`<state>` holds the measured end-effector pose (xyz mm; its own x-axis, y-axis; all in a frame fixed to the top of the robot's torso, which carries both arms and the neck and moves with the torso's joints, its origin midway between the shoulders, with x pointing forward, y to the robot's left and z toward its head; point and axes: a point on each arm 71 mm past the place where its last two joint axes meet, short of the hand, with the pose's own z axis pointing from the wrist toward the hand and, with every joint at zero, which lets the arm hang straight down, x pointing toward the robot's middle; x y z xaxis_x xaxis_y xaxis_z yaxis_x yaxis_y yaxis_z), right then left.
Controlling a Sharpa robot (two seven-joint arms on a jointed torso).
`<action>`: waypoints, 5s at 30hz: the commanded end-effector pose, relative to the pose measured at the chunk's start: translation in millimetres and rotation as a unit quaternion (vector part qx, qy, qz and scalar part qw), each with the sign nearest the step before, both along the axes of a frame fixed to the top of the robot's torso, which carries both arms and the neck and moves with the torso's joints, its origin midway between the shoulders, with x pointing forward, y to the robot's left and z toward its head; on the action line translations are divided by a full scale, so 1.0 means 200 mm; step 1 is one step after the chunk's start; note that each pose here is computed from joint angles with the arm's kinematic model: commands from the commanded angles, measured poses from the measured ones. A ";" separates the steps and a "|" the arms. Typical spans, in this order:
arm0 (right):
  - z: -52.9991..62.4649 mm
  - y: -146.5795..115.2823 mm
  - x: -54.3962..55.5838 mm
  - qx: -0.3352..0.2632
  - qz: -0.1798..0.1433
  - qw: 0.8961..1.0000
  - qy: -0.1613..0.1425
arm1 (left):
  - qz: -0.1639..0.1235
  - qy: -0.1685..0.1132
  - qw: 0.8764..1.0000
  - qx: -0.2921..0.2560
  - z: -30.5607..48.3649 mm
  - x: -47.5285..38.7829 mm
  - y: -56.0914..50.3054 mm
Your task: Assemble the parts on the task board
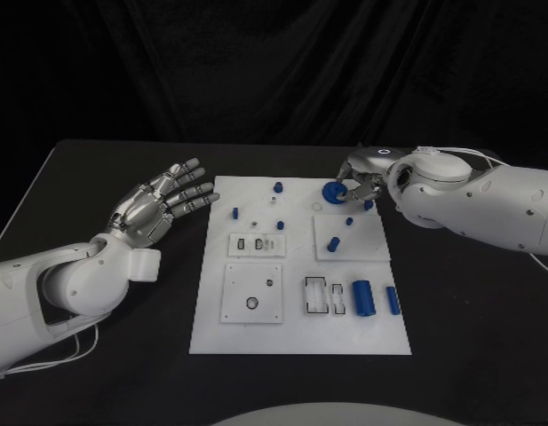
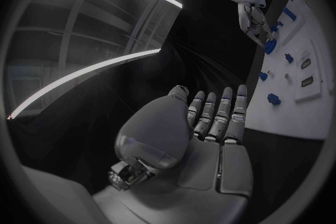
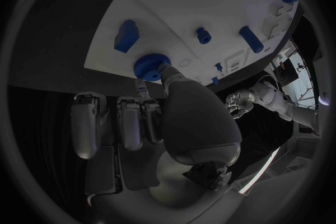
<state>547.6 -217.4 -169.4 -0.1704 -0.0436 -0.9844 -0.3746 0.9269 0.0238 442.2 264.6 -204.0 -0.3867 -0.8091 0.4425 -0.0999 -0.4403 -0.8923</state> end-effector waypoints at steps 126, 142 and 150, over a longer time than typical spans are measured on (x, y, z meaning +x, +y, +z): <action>0.01 0.43 -0.17 0.060 0.136 0.989 -0.022 | -0.010 0.018 1.000 0.002 -0.045 0.012 0.01; -0.01 0.47 -0.17 0.050 0.139 0.989 -0.003 | -0.012 0.020 1.000 0.003 -0.049 0.012 0.01; -0.04 0.50 -0.16 0.043 0.136 0.990 0.007 | -0.013 0.020 1.000 0.003 -0.050 0.013 0.00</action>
<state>515.1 -116.9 -174.5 -0.1604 0.0090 -0.9870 -0.6175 0.7792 0.1074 445.3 266.8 -214.5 -0.3807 -0.8112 0.4439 -0.1476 -0.4206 -0.8952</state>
